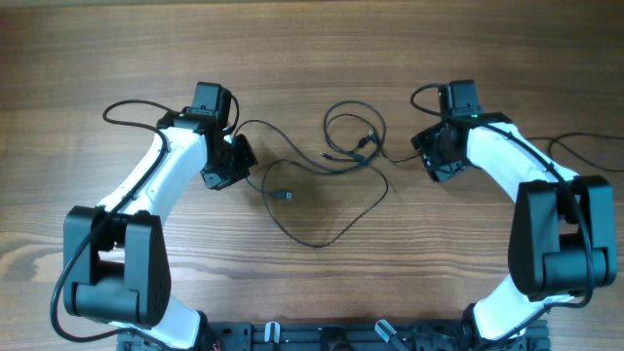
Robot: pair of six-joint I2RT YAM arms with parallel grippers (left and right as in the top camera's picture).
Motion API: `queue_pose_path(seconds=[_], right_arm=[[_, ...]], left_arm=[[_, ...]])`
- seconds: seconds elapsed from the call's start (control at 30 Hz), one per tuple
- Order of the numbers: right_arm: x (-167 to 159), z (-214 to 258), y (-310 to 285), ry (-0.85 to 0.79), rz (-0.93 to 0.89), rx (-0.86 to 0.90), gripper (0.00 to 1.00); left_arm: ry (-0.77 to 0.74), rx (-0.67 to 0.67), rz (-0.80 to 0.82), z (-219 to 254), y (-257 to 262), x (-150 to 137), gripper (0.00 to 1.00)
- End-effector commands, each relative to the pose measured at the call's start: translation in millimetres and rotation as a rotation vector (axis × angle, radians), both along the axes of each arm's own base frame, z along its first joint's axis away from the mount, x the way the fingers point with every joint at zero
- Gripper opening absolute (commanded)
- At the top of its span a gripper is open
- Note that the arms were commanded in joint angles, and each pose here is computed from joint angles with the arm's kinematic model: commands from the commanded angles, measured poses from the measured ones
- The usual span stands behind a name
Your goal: Untangle cables
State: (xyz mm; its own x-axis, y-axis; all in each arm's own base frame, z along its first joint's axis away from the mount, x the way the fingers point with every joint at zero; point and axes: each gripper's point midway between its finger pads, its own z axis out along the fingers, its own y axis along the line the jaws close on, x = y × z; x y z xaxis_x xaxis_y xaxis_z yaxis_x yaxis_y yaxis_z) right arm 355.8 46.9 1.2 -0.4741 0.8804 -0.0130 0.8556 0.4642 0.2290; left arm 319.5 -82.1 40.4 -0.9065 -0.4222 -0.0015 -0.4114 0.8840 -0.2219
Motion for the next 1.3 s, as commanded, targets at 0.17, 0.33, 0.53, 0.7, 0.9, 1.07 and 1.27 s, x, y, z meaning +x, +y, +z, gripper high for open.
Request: queue_pose_path(seconds=[0.17,0.33,0.53,0.7,0.9,1.07,1.27], right_arm=[[-10.1,-8.9,8.7,0.028,0.165,0.026,0.04],[0.6,32.6,7.0,-0.064,0.479,-0.015,0.04],[46.6,181.1,-55.2,-0.386,0.431,-0.127,0.04],[28.3,235.7,-156.6,-0.452,0.175,-0.325,0.04],[-43.1,210.1,-258.6,-0.209,-0.123,-0.427,0.53],[-68.3,182.4,-274.4,-0.092,-0.181,-0.367,0.87],[-36.1,166.0,-219.0,-0.226,0.096,-0.076,0.99]], left_arm=[[0.012,-0.006,-0.006,-3.1,-0.4,-1.5,0.04],[0.013,-0.006,-0.006,-3.1,-0.3,-1.7,0.04],[0.030,-0.003,-0.006,-3.6,0.3,-5.9,0.04],[0.037,-0.003,-0.006,-3.7,0.5,-7.6,0.04],[0.037,-0.003,-0.006,-3.7,0.5,-7.6,0.04],[0.037,-0.003,-0.005,-3.7,0.5,-7.5,0.04],[0.037,-0.011,-0.007,-3.4,-0.9,-7.5,0.04]])
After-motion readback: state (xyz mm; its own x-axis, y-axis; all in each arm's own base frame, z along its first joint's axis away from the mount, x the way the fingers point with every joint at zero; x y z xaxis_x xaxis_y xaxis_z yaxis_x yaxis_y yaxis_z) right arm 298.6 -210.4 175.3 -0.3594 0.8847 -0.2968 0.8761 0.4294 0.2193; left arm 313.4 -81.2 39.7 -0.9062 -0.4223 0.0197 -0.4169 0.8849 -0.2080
